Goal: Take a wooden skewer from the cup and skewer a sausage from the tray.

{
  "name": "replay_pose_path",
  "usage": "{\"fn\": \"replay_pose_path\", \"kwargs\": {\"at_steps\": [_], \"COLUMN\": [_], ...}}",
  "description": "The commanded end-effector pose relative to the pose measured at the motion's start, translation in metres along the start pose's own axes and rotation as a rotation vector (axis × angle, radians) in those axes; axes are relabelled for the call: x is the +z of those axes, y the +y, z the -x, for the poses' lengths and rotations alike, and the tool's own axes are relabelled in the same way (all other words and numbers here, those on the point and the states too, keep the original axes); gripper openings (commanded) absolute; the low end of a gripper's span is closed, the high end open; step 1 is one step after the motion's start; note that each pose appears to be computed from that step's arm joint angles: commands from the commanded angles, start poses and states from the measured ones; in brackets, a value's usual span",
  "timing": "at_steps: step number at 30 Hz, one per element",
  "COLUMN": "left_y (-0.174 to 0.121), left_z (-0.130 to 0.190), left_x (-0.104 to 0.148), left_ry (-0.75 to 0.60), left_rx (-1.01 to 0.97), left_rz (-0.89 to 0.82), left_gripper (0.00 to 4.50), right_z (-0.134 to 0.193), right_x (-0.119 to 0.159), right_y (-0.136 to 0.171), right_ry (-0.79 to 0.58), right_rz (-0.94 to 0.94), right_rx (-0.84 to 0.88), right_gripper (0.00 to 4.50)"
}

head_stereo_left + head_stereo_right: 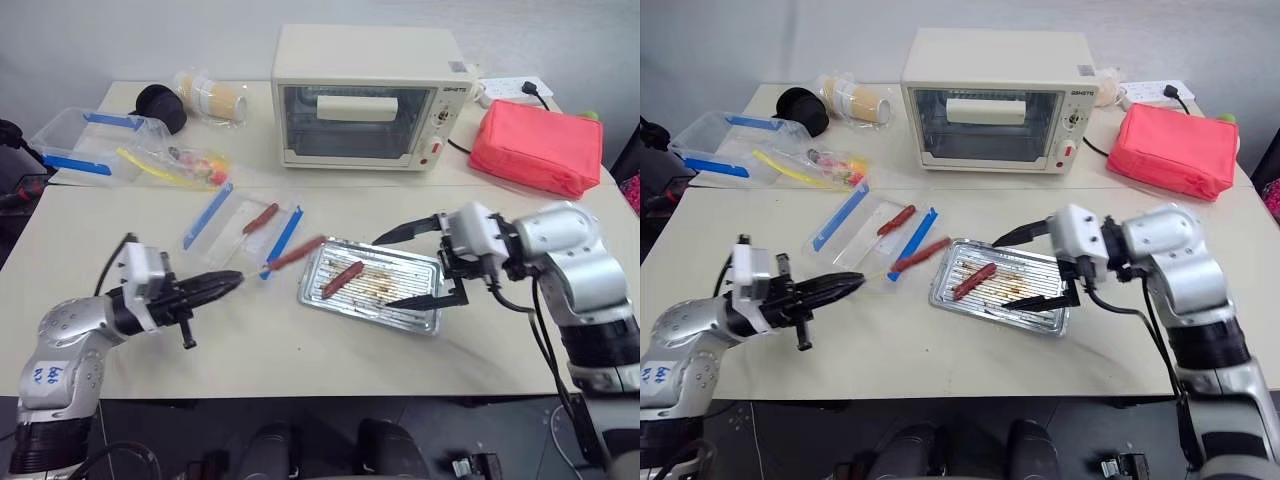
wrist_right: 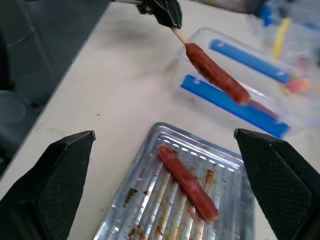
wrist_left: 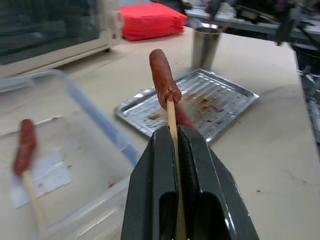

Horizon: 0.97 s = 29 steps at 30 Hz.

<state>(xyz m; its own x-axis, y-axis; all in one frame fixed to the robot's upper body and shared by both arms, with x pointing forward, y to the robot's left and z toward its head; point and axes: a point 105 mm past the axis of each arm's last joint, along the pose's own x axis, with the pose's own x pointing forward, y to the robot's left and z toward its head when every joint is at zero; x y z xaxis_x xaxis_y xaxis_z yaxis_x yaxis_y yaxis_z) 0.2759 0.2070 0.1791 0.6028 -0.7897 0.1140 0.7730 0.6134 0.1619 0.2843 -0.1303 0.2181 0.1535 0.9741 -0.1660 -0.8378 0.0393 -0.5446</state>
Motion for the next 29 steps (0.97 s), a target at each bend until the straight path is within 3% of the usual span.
{"fn": "replay_pose_path", "kwargs": {"at_steps": [1,6,10,12,15,19,24,29], "left_y": [0.026,0.042,0.038,0.039,0.046,0.041,0.013,-0.012], "left_z": [0.007,0.002,-0.014,-0.018,-0.018,-0.009,0.014,0.051], "left_x": [0.019,-0.003,-0.011,-0.011,-0.004,0.011,-0.012,-0.032], "left_ry": [-0.158,-0.067,-0.029,-0.025,-0.050,-0.034,0.207,0.351], "left_rx": [0.259,0.439,0.384,0.368,0.386,0.341,0.150,-0.009], "left_rz": [0.086,0.075,0.097,0.100,0.065,-0.134,-0.290,-0.289], "left_gripper": [0.00,0.00,0.00,0.56,1.32,2.55,2.55,2.55], "right_z": [0.026,0.041,0.036,0.036,0.034,0.032,0.030,0.061], "right_x": [0.013,0.025,0.023,0.023,0.023,0.016,-0.005,-0.036], "right_y": [0.001,0.008,0.020,0.019,0.018,0.030,0.069,0.096], "right_ry": [-0.082,-0.248,-0.240,-0.240,-0.235,-0.190,-0.063,0.056], "right_rz": [0.008,-0.146,-0.168,-0.166,-0.157,-0.182,-0.252,-0.302], "right_rx": [-0.222,-0.555,-0.609,-0.620,-0.602,-0.520,-0.309,-0.310], "right_gripper": [4.49,4.49,4.49,4.50,4.50,4.50,4.50,4.50]}}
